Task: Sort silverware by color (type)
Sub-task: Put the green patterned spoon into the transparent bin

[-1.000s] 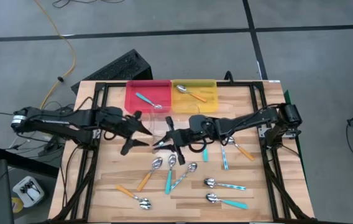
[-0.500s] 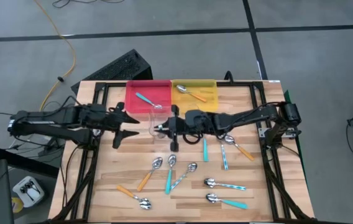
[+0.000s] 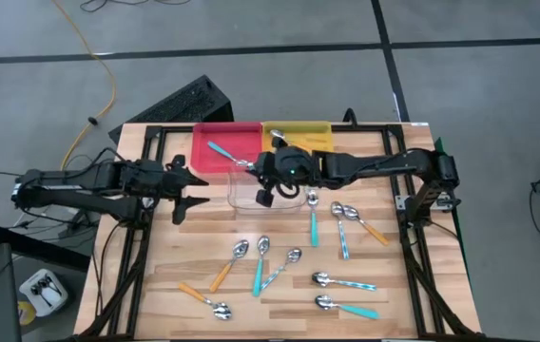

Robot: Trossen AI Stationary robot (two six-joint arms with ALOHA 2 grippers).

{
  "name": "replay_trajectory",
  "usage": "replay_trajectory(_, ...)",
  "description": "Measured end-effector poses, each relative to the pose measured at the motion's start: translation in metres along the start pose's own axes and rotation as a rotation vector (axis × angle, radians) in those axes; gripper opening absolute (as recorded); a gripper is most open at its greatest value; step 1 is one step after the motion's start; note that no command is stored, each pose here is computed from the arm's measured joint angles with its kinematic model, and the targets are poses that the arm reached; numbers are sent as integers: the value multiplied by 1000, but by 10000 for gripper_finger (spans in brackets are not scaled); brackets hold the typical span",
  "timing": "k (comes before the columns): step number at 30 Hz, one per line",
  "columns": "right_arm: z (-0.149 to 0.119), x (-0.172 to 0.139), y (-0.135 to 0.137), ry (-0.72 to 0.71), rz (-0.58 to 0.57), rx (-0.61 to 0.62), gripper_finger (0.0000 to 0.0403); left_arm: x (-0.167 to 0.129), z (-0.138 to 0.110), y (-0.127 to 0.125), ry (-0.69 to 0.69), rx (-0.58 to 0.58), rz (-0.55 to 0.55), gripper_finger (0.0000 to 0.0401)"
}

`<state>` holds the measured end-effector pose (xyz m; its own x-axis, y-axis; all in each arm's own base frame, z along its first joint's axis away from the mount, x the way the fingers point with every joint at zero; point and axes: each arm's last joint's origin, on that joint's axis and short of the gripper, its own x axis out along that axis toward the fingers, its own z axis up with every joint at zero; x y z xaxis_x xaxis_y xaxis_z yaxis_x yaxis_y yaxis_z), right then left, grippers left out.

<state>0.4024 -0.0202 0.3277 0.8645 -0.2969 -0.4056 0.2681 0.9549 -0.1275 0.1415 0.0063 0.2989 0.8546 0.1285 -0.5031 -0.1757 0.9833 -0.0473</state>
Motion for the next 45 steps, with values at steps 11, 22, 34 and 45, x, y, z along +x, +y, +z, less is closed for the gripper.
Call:
replay_trajectory(11, -13, 2, -10, 132, -24, 33, 59, -1, 1, 1, -11, 5, 15, 210)
replay_trajectory(22, -43, 46, -5, 253, -126, -25, 59, 0, -2, 1, 4, 10, 15, 210)
replay_trajectory(34, -27, 74, -17, 376, -99, -61, 59, 0, -2, 1, -4, 28, 32, 210)
replay_trajectory(45, -33, 87, -12, 477, -43, -72, 59, 0, -1, 1, -7, 41, 34, 210)
